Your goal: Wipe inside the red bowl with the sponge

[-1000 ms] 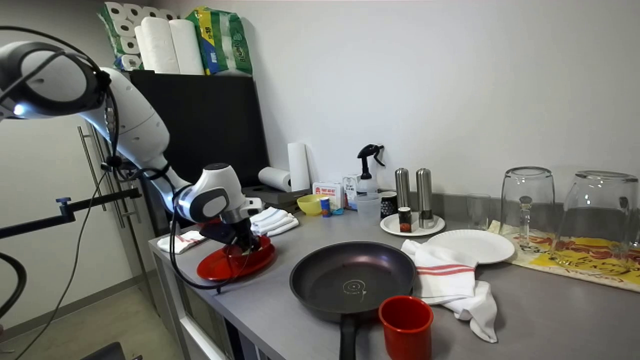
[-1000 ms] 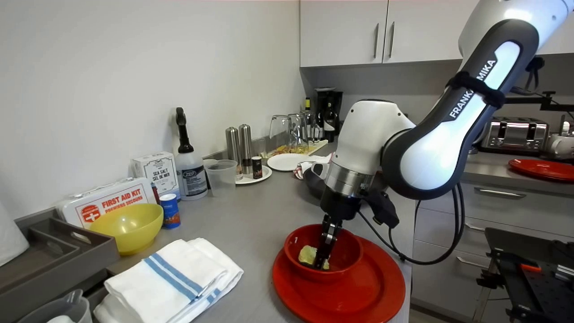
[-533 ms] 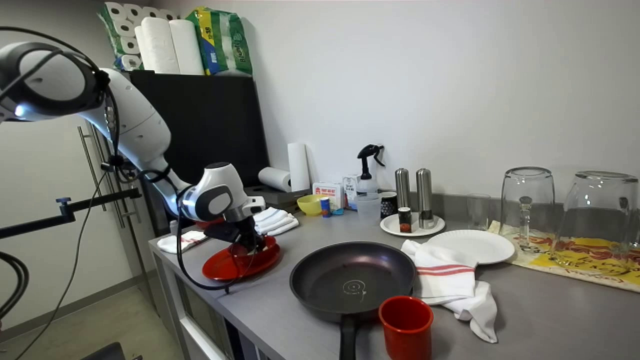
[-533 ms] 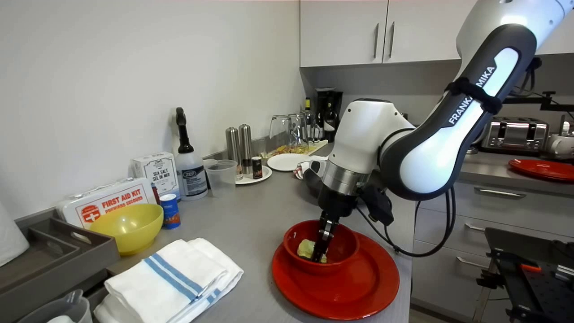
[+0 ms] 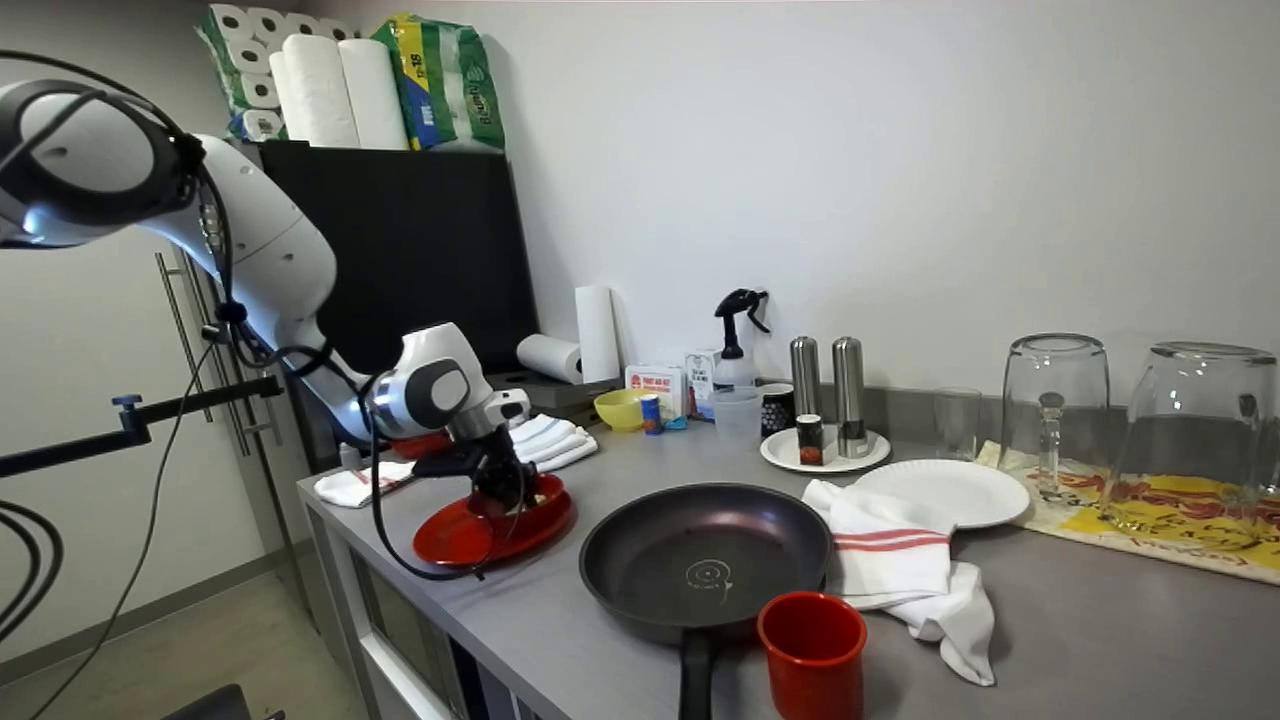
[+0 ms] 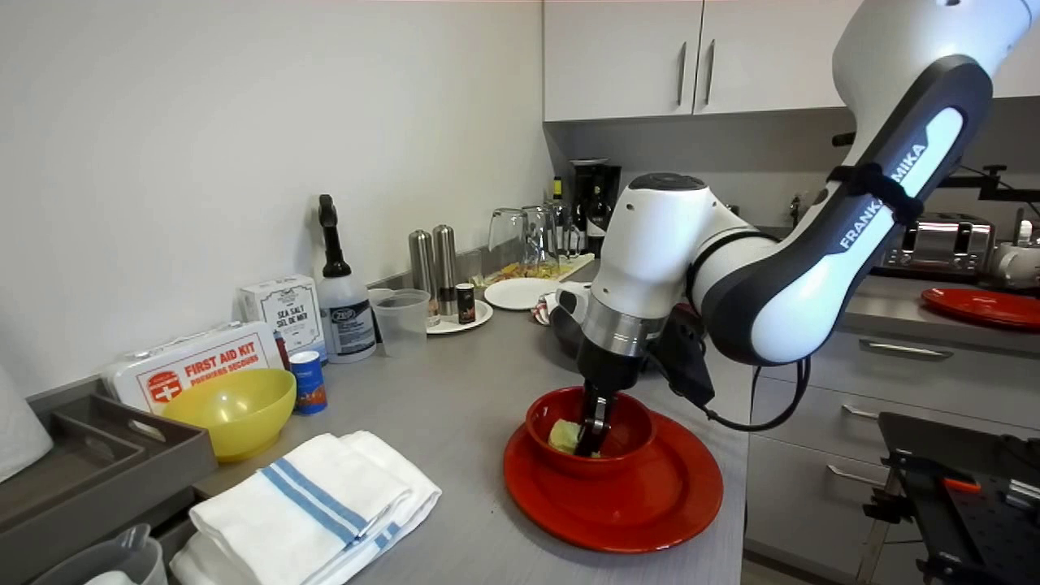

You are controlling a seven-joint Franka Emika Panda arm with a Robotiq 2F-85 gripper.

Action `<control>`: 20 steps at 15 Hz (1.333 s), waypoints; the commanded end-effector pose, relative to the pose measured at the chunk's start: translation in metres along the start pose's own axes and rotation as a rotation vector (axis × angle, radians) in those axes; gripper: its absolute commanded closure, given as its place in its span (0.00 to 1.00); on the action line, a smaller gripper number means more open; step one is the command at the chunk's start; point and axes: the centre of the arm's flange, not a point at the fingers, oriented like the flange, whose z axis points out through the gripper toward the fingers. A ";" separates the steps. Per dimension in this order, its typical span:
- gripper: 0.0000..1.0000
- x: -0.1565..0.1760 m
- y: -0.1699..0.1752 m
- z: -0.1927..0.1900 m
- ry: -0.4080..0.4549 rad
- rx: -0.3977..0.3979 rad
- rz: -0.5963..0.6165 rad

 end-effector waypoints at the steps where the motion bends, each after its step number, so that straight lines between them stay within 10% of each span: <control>1: 0.75 -0.013 -0.008 0.008 -0.039 -0.131 -0.099; 20: 0.75 -0.023 -0.002 0.004 0.031 -0.440 -0.333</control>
